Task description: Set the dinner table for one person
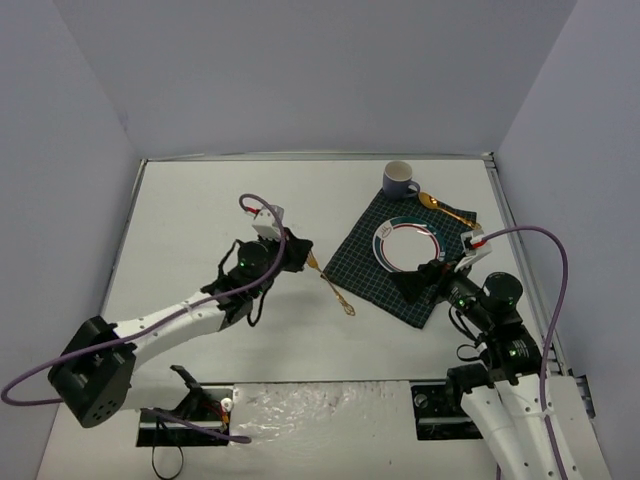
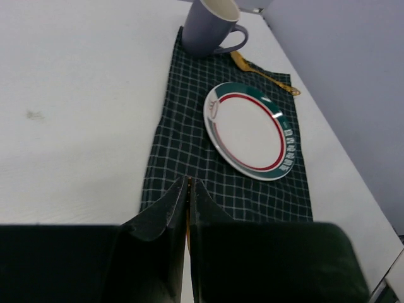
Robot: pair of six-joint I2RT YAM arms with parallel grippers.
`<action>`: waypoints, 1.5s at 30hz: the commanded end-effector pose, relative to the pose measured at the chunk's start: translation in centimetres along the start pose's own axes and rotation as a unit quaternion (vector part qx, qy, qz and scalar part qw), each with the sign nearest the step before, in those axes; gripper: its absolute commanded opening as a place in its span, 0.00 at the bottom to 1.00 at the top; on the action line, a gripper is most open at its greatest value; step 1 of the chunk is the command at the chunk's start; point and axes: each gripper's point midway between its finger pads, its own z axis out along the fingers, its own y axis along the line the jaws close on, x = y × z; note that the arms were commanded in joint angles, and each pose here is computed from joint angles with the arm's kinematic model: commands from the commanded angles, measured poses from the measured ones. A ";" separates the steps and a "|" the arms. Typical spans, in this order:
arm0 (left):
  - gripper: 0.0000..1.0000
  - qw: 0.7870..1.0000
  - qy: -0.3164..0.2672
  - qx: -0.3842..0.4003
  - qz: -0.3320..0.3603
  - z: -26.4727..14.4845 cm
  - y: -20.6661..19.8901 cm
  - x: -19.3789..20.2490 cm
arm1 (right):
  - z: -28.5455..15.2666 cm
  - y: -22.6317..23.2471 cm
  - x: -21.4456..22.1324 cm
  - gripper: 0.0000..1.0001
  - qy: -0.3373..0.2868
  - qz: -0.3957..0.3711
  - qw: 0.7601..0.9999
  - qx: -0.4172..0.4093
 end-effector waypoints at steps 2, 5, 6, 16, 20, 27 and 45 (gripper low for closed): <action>0.00 0.980 -0.183 0.004 -0.071 3.0 -5.3 -5.5 | -0.9 2.0 -3.4 1.00 -0.040 -0.028 0.999 -0.014; 0.00 0.974 -0.209 0.015 -0.081 4.4 -6.8 -5.0 | -1.1 1.6 -3.6 1.00 -0.039 -0.038 0.999 -0.001; 0.00 0.973 -0.211 0.015 -0.088 4.9 -7.0 -4.5 | -1.2 1.5 -3.6 1.00 -0.038 -0.039 0.999 0.004; 0.00 0.957 -0.250 0.027 -0.146 7.7 -9.0 -1.2 | -1.4 0.8 -3.0 1.00 -0.021 -0.050 0.998 0.023; 0.00 0.957 -0.247 0.027 -0.149 8.6 -9.4 -0.1 | -1.3 0.6 -2.7 1.00 -0.017 -0.051 0.998 0.026; 0.00 0.953 -0.259 0.006 -0.159 9.3 -8.9 1.5 | -1.2 0.4 -2.3 1.00 -0.010 -0.050 0.998 0.027; 0.00 0.952 -0.251 0.017 -0.175 11.2 -8.6 4.4 | -1.3 0.3 -1.6 1.00 -0.001 -0.048 0.998 0.027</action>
